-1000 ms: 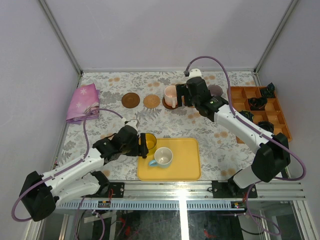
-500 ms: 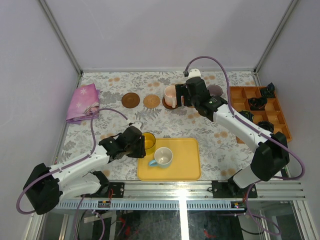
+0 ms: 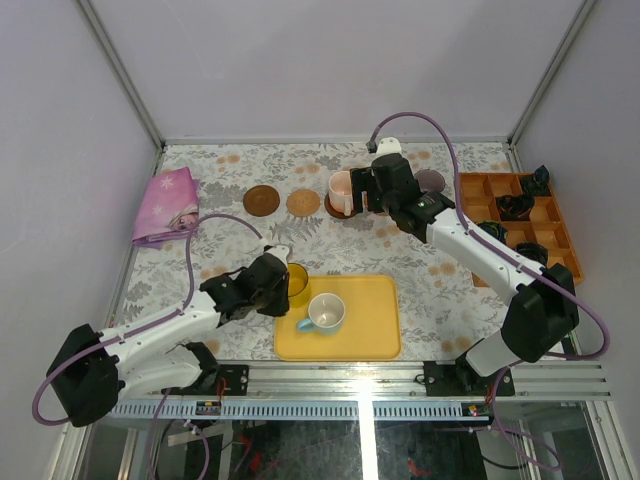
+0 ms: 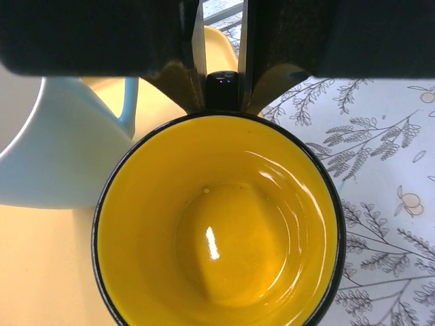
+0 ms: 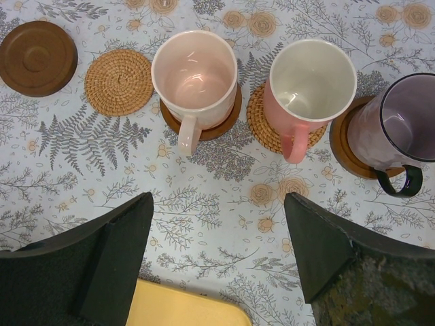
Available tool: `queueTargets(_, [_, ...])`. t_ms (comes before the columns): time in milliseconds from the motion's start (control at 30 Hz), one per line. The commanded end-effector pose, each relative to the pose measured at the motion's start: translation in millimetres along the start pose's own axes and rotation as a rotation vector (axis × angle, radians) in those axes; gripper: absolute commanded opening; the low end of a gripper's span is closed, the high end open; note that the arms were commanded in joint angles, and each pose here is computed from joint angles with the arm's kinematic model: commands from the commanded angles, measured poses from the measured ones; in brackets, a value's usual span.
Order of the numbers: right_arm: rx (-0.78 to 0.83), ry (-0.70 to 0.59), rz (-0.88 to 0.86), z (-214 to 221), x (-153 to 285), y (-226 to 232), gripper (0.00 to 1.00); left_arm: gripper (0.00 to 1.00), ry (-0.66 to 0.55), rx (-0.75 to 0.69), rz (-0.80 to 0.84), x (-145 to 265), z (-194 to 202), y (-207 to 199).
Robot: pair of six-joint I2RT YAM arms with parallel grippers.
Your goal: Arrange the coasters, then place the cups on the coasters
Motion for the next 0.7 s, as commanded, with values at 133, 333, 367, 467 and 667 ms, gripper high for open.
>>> queueTargets(133, [0.009, -0.065, 0.000, -11.6, -0.4, 1.8, 0.86, 0.00, -0.246, -0.065, -0.006, 6.7, -48.7, -19.1])
queueTargets(333, [0.032, -0.088, 0.034, -17.1, 0.1, -2.1, 0.87, 0.00, -0.355, -0.084, 0.017, 16.9, -83.6, -41.8])
queueTargets(367, [0.035, -0.091, 0.036, -17.6, 0.2, -2.5, 0.87, 0.00, -0.374, -0.091, 0.014, 17.9, -88.2, -43.7])
queueTargets(467, [0.042, -0.098, 0.048, -18.4, -1.0, -3.8, 0.87, 0.00, -0.445, -0.103, -0.006, 20.9, -103.5, -48.6])
queueTargets(667, [0.042, -0.112, 0.060, -20.7, -3.3, -8.4, 0.87, 0.00, -0.564, -0.071, -0.049, 10.9, -140.3, -46.4])
Point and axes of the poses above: each gripper's point midway between its finger pads, its own x axis back along the fingers, its own y axis along the line the jaws close on, z = x × y, the point moved 9 cm from there along x, back along the fingers, and after that the axes turned 9 degrees about x, right-handed, at the moved point
